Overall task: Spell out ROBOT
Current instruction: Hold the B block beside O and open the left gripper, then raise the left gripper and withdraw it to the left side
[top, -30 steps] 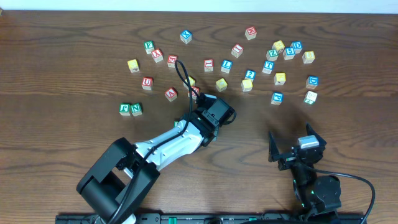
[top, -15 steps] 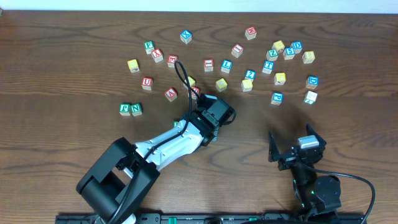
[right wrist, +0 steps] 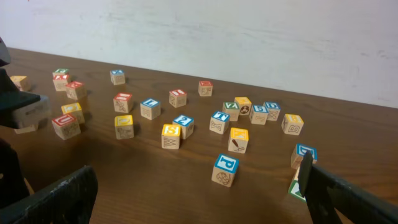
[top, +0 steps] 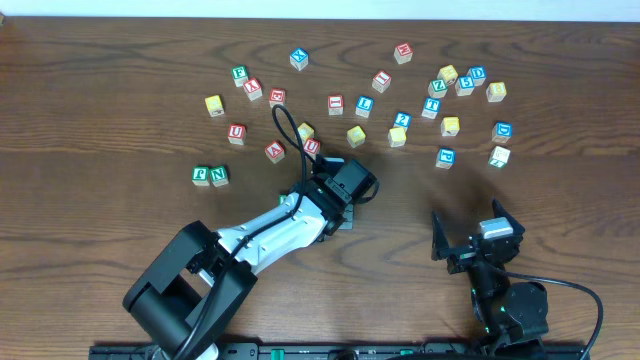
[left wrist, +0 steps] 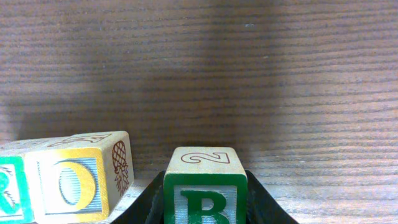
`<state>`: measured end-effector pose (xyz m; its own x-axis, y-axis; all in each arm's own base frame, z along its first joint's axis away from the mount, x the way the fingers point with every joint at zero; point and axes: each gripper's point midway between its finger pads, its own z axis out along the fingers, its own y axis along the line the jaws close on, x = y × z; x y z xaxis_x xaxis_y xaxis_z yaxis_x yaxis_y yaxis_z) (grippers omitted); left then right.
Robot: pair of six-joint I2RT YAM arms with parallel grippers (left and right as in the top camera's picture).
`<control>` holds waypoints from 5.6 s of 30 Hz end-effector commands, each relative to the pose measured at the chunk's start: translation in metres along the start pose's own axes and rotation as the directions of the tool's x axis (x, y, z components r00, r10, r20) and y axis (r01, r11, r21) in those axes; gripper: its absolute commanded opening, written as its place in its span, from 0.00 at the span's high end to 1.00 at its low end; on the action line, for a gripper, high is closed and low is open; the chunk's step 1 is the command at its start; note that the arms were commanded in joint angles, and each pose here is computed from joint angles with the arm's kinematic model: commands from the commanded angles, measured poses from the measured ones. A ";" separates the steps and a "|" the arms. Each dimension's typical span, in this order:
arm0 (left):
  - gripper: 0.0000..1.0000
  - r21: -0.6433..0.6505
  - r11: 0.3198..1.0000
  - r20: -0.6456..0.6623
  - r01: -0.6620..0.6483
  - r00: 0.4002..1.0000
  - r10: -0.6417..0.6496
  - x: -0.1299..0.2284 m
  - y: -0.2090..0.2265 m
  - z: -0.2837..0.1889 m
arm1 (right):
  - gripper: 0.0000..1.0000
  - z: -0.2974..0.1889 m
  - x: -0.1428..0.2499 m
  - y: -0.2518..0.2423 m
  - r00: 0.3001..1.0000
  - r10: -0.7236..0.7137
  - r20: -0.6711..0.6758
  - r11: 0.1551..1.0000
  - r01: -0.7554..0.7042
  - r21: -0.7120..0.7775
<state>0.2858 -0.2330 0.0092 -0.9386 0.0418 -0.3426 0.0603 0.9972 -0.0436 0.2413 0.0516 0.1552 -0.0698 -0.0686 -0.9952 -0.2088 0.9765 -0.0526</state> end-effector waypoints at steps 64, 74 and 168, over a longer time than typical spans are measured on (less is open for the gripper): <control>0.91 -0.001 0.999 0.003 0.048 0.999 -0.048 -0.021 0.015 0.002 | 0.01 0.000 0.001 0.002 1.000 0.012 -0.003 1.000 -0.012 -0.012; 0.71 0.005 1.000 0.005 0.018 1.000 -0.018 -0.020 0.011 0.002 | 0.01 0.000 0.001 0.002 1.000 0.013 -0.003 1.000 -0.013 -0.012; 0.01 -0.001 0.975 0.355 0.224 0.911 -0.209 -0.084 0.201 -0.192 | 0.01 -0.013 -0.075 0.020 0.955 0.279 0.098 0.952 -0.261 -0.160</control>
<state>0.3082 -0.0255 0.2020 -0.7590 -0.1953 -0.6211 -0.1539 0.9807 -0.1202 0.2349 0.0696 0.1956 -0.0335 0.1700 -0.9849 -0.3106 0.9349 0.1719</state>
